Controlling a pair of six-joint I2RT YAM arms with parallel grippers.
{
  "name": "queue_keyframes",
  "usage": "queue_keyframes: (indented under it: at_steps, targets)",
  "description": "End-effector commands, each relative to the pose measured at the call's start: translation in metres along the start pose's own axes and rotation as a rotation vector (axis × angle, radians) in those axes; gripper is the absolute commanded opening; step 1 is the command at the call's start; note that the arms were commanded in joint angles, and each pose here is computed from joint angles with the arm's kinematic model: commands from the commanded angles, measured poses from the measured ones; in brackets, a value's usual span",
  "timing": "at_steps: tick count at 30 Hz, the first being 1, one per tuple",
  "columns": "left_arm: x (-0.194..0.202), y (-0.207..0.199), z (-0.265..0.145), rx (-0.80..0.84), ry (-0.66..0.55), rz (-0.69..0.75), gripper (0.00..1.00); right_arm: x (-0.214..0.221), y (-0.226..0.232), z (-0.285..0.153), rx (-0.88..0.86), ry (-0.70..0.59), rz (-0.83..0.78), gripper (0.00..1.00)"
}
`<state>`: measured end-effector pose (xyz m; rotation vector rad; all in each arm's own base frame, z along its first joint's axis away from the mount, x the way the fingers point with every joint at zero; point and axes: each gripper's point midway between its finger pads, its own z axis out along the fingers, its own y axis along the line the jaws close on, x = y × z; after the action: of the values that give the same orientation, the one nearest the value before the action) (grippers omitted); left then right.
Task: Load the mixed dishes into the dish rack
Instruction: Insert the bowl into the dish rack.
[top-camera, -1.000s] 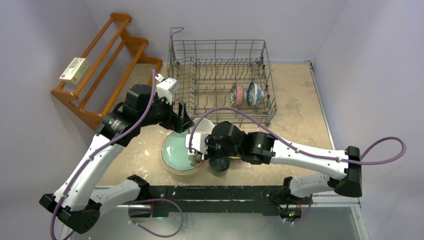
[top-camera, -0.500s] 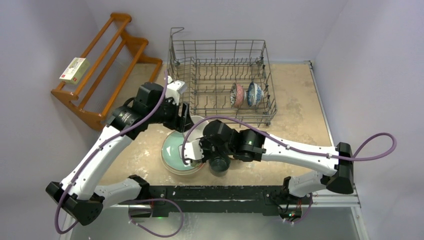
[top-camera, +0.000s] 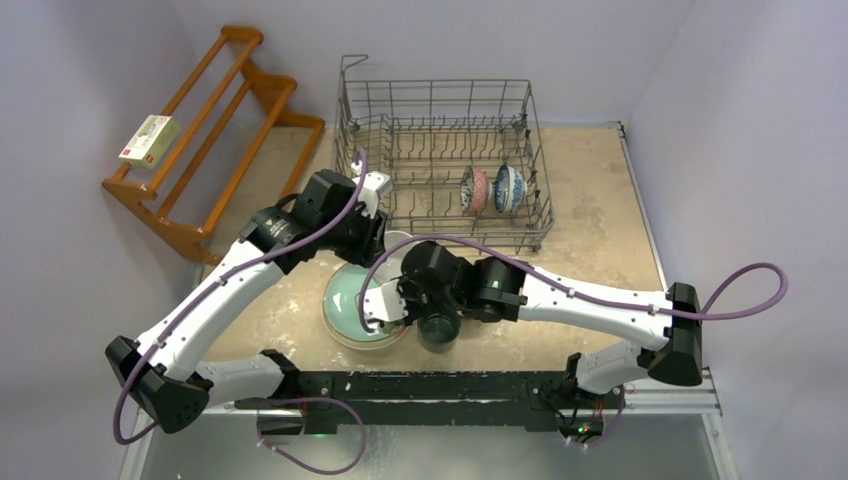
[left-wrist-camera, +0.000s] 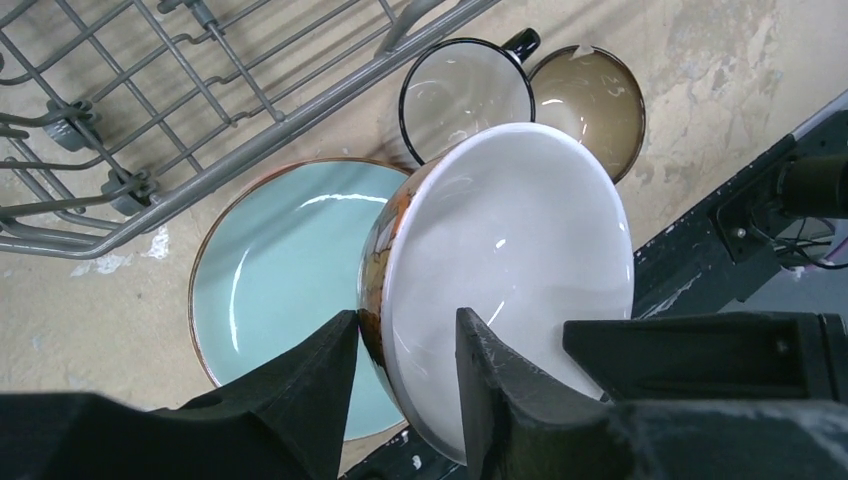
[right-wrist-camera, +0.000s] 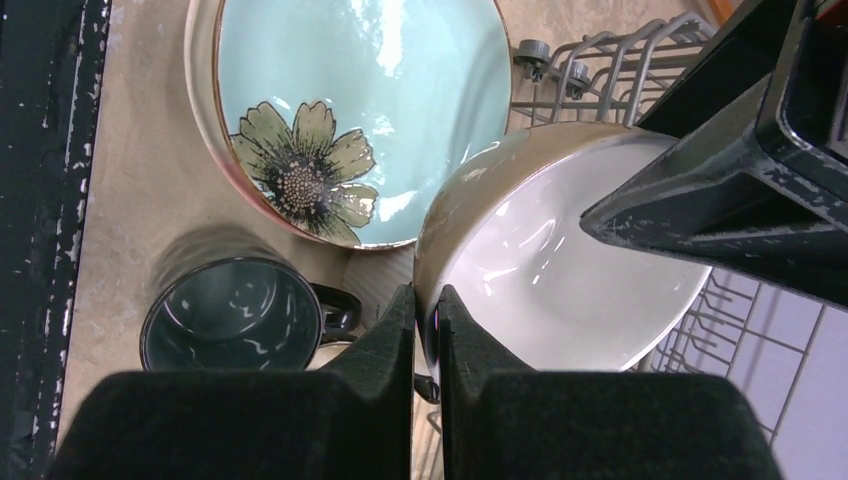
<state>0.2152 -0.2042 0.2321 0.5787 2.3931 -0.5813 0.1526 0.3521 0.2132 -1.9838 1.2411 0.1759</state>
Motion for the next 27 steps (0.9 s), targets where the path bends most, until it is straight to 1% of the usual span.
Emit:
queue_keyframes:
  at_steps: [1, 4, 8, 9, 14, 17, 19, 23, 25, 27]
  targets:
    - [-0.010, 0.004, -0.001, -0.038, -0.030, 0.032, 0.35, -0.027, -0.034, -0.018, 0.113, -0.068, -0.029, 0.00]
    - [-0.012, 0.003, -0.001, -0.036, -0.037, 0.036, 0.25, -0.025, -0.032, -0.015, 0.107, -0.050, -0.027, 0.00]
    - [-0.014, 0.001, -0.002, -0.029, -0.041, 0.041, 0.03, -0.023, -0.036, -0.011, 0.122, -0.032, -0.017, 0.00]
    - [-0.014, 0.001, -0.002, -0.027, -0.044, 0.042, 0.00, -0.025, -0.038, -0.011, 0.131, -0.034, -0.009, 0.00]
    - [-0.014, 0.000, -0.001, -0.020, -0.056, 0.039, 0.00, -0.033, -0.048, -0.016, 0.192, -0.084, 0.029, 0.00]
    - [-0.016, 0.000, -0.001, -0.021, -0.066, 0.039, 0.00, -0.035, -0.057, -0.024, 0.253, -0.105, 0.061, 0.09]
    - [-0.017, 0.001, -0.001, -0.024, -0.079, 0.038, 0.00, -0.035, -0.060, -0.030, 0.287, -0.124, 0.101, 0.19]
    - [-0.019, 0.002, 0.000, -0.030, -0.109, 0.030, 0.00, -0.040, -0.065, -0.051, 0.346, -0.200, 0.168, 0.30]
    - [-0.020, 0.003, 0.002, -0.027, -0.125, 0.025, 0.00, -0.040, -0.070, -0.060, 0.393, -0.234, 0.223, 0.38]
    - [-0.021, 0.004, 0.003, -0.032, -0.140, 0.019, 0.00, -0.038, -0.072, -0.068, 0.431, -0.262, 0.276, 0.44]
